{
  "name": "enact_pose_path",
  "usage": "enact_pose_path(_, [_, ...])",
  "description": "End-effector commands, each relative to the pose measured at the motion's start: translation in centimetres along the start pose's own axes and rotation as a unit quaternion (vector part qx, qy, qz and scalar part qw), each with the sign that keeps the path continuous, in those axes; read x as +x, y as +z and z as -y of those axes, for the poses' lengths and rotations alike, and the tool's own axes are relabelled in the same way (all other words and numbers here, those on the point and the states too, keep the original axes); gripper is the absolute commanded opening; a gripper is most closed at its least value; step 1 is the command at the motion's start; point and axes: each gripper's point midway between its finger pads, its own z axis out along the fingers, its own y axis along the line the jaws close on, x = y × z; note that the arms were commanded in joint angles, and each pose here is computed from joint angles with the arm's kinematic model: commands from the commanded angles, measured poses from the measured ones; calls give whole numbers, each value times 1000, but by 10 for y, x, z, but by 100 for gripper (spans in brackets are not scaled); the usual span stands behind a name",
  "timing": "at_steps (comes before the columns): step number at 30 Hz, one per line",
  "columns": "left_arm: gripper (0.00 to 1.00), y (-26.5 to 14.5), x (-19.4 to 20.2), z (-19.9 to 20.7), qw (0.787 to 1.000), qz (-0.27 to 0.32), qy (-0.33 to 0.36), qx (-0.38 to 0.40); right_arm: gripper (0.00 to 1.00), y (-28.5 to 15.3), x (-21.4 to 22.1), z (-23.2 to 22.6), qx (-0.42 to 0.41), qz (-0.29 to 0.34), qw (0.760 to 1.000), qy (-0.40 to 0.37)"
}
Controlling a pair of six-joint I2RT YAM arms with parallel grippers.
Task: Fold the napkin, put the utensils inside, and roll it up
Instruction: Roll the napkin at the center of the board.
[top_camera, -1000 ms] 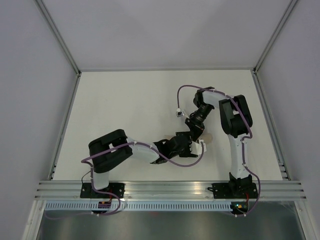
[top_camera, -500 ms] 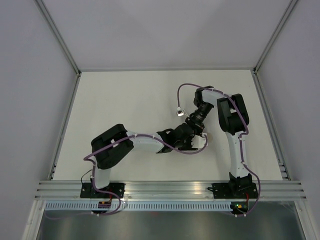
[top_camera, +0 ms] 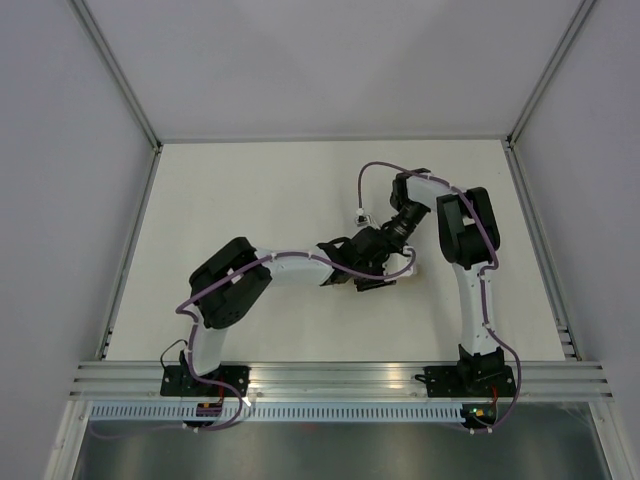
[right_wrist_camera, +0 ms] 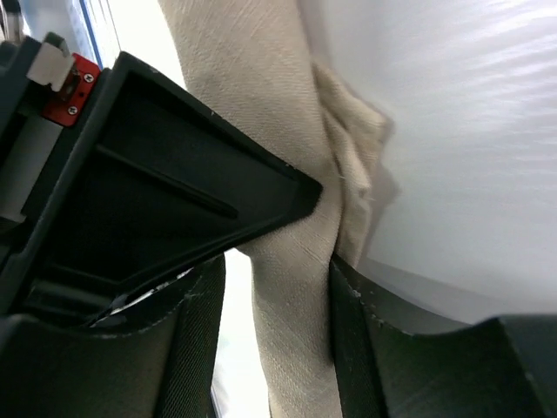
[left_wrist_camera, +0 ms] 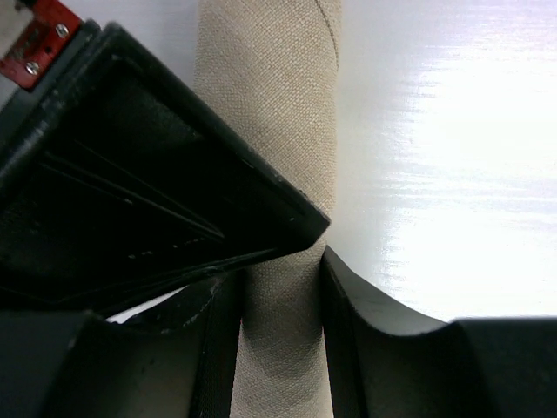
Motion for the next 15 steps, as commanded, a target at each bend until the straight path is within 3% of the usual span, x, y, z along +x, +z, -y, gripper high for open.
enact_pose_path(1, [43,7,38,33,992,-50,-87,79,55,-27,-31,37,82,61,993,-60])
enact_pose_path(8, [43,5,41,26,982,-39,-160,97,57,-77,-61,50,169,158,973,-20])
enact_pose_path(15, [44,16,39,16,966,-40,-238,95,58,-109,-71,54,211,212,953,43])
